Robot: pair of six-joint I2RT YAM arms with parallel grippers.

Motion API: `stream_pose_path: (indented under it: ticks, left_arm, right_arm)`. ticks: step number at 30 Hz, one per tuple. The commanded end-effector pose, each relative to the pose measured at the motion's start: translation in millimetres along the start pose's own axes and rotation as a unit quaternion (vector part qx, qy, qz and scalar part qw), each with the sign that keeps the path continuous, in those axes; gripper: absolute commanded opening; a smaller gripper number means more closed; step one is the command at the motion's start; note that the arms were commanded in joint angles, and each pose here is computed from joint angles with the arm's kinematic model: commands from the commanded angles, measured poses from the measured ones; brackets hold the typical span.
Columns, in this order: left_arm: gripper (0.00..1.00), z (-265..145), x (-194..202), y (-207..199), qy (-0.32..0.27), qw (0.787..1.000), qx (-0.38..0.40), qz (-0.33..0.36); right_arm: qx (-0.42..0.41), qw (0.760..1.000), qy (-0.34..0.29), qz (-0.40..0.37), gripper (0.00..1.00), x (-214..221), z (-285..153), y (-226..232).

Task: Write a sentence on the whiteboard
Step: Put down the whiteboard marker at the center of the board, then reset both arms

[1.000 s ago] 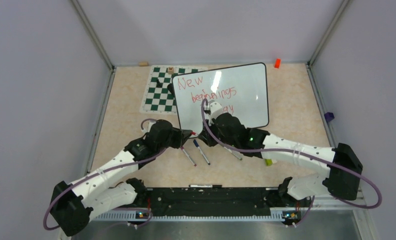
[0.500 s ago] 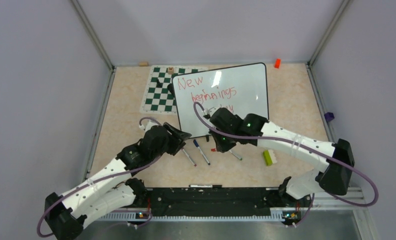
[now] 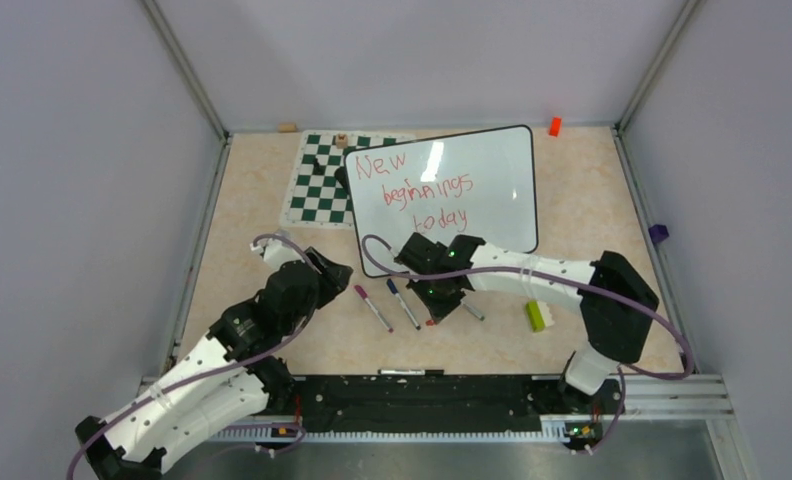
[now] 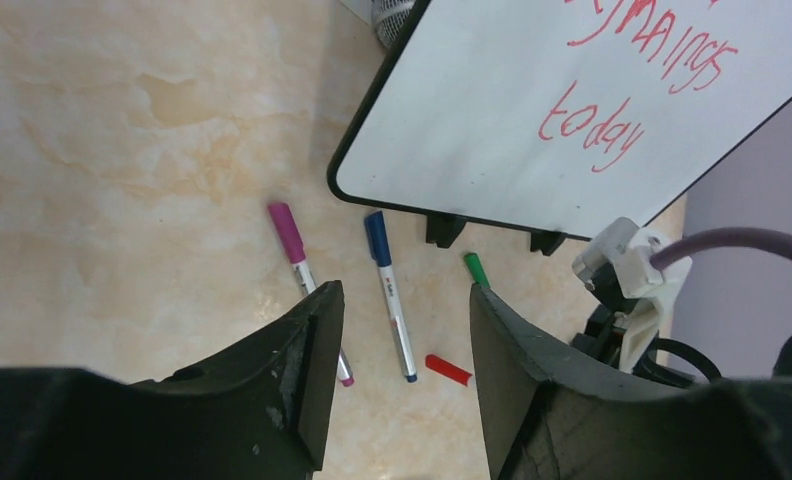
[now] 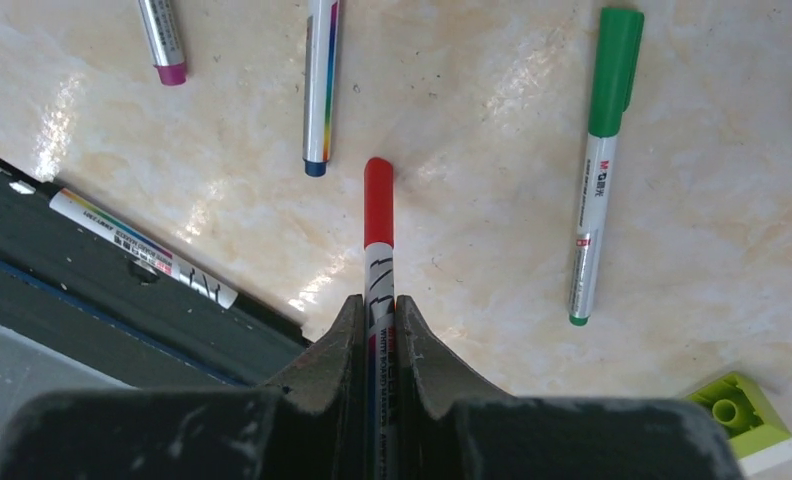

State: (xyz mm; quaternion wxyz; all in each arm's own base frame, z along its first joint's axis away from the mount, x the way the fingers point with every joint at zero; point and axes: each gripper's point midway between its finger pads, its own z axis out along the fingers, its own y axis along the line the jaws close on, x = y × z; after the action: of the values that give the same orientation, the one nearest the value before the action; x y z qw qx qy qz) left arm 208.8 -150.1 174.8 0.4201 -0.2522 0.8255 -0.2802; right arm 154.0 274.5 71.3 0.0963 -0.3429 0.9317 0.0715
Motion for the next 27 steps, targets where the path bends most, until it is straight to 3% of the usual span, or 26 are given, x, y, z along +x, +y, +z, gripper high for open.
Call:
stream_pose_path:
  ticks: [1, 7, 10, 11, 12, 13, 14, 15, 19, 22, 27]
  left_arm:
    - [0.53, -6.7, -23.3, 10.7, -0.056, 0.998, -0.015, 0.028]
    - [0.50, -4.5, -34.3, 17.6, -0.106, 0.994, 0.006, 0.038]
    - [0.57, -5.9, -37.3, 5.2, -0.128, 0.987, 0.064, 0.070]
    - [0.58, -7.1, -37.8, 2.2, -0.134, 0.984, 0.080, 0.083]
    - [0.61, -8.0, -39.5, 1.3, -0.141, 0.982, 0.087, 0.090]
    - [0.64, -8.9, -41.5, 1.3, -0.148, 0.980, 0.090, 0.097]
    - [0.68, -9.2, -43.8, 1.8, -0.156, 0.978, 0.090, 0.104]
    - [0.74, -9.5, -45.9, 2.6, -0.161, 0.977, 0.087, 0.113]
    - [0.98, -8.6, -52.8, 8.2, -0.173, 0.970, 0.062, 0.157]
    - [0.99, -3.9, -57.2, 12.9, -0.187, 0.966, 0.044, 0.171]
    - [0.99, 2.3, -61.5, 9.0, -0.216, 0.948, 0.057, 0.225]
  right_arm:
    - [0.001, 0.997, -0.078, 0.011, 0.00, -16.0, -20.3, -7.1]
    - [0.008, 0.980, -0.192, 0.040, 0.00, -33.0, -38.2, -18.9]
    - [-0.001, 0.966, -0.252, 0.057, 0.00, -38.3, -36.9, -22.1]
    - [-0.010, 0.959, -0.276, 0.061, 0.05, -43.3, -39.4, -20.8]
    - [-0.018, 0.952, -0.298, 0.063, 0.19, -48.0, -41.0, -19.7]
    - [-0.023, 0.946, -0.315, 0.067, 0.40, -50.6, -43.7, -19.4]
    - [-0.022, 0.940, -0.331, 0.076, 0.74, -53.1, -46.9, -21.9]
    - [-0.018, 0.935, -0.341, 0.091, 0.95, -53.9, -49.5, -26.3]
    - [0.013, 0.908, -0.395, 0.141, 0.99, -51.4, -73.7, -58.9]
    - [0.040, 0.880, -0.442, 0.169, 0.99, -42.9, -99.6, -87.5]
    - [0.163, 0.831, -0.478, 0.234, 0.97, -15.3, -128.7, -155.8]
